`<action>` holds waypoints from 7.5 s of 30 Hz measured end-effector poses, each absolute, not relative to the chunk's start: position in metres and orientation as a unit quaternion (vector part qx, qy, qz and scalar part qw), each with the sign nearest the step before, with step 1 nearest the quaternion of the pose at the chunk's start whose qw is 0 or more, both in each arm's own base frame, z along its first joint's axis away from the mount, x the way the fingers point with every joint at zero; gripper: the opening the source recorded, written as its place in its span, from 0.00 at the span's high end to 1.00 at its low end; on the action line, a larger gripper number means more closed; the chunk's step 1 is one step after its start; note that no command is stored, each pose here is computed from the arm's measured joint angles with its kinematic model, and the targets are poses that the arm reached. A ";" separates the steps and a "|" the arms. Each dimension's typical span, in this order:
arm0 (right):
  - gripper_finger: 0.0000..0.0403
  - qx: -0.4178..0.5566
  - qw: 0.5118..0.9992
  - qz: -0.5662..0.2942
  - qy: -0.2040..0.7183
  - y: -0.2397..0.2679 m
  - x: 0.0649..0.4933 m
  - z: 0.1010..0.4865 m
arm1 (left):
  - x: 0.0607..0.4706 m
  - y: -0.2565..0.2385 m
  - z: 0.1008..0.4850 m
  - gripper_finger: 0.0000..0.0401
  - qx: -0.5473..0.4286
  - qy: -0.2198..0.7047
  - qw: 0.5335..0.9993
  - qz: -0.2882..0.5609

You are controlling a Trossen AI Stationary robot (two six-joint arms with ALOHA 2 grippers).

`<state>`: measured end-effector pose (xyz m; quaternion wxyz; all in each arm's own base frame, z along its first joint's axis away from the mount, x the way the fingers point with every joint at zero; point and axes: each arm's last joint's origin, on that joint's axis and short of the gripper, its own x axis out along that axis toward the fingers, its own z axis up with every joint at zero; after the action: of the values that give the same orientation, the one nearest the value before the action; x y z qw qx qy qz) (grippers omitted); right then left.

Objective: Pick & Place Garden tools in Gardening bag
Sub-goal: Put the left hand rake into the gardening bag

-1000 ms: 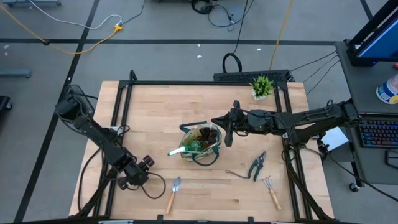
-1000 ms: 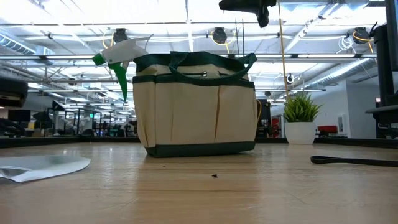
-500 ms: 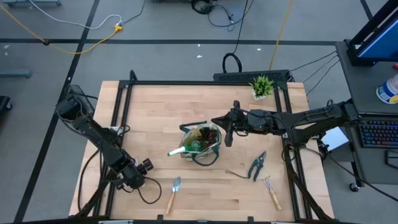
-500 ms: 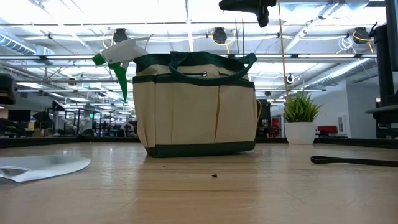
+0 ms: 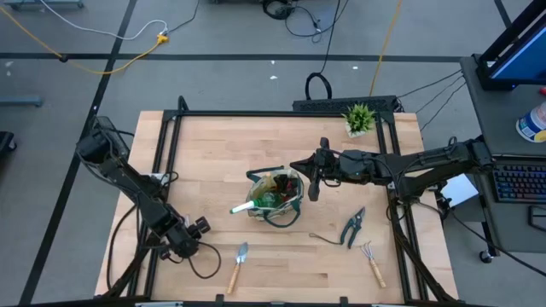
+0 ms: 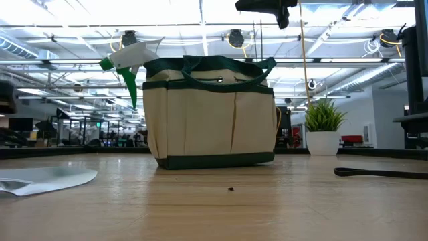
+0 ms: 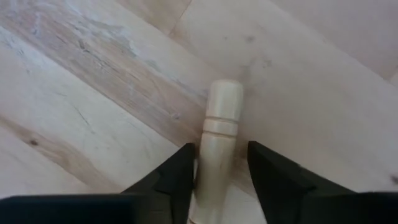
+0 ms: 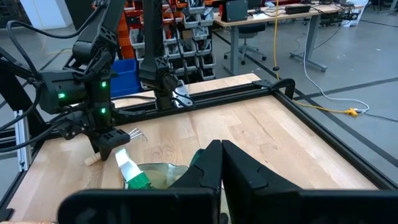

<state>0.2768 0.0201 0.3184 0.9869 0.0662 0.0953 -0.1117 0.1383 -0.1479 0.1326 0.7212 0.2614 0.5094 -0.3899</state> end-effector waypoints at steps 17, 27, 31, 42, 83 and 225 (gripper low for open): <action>1.00 0.067 0.987 -0.112 0.095 0.020 0.277 0.318 | 0.163 -0.138 0.138 0.83 0.243 0.483 0.793 -0.280; 1.00 0.075 0.986 -0.113 0.094 0.020 0.277 0.318 | 0.194 -0.138 0.193 0.83 0.213 0.500 0.801 -0.251; 1.00 0.074 0.986 -0.113 0.094 0.020 0.277 0.318 | 0.207 -0.143 0.224 0.83 0.179 0.477 0.815 -0.277; 1.00 0.043 0.988 -0.110 0.097 0.020 0.277 0.319 | 0.231 -0.146 0.289 0.83 0.087 0.412 0.872 -0.252; 0.95 0.017 0.986 0.118 -0.120 0.030 0.268 0.368 | 0.318 -0.113 0.384 0.83 -0.043 -0.043 0.972 0.227; 0.86 0.167 0.983 -0.026 -0.067 -0.053 0.369 0.244 | 0.251 -0.087 0.377 0.27 -0.105 0.144 0.956 0.233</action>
<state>0.3689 -0.0530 0.2441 0.9834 0.1670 -0.0667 -0.0263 0.2507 -0.0868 0.3771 0.9559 -0.1051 0.1442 0.2331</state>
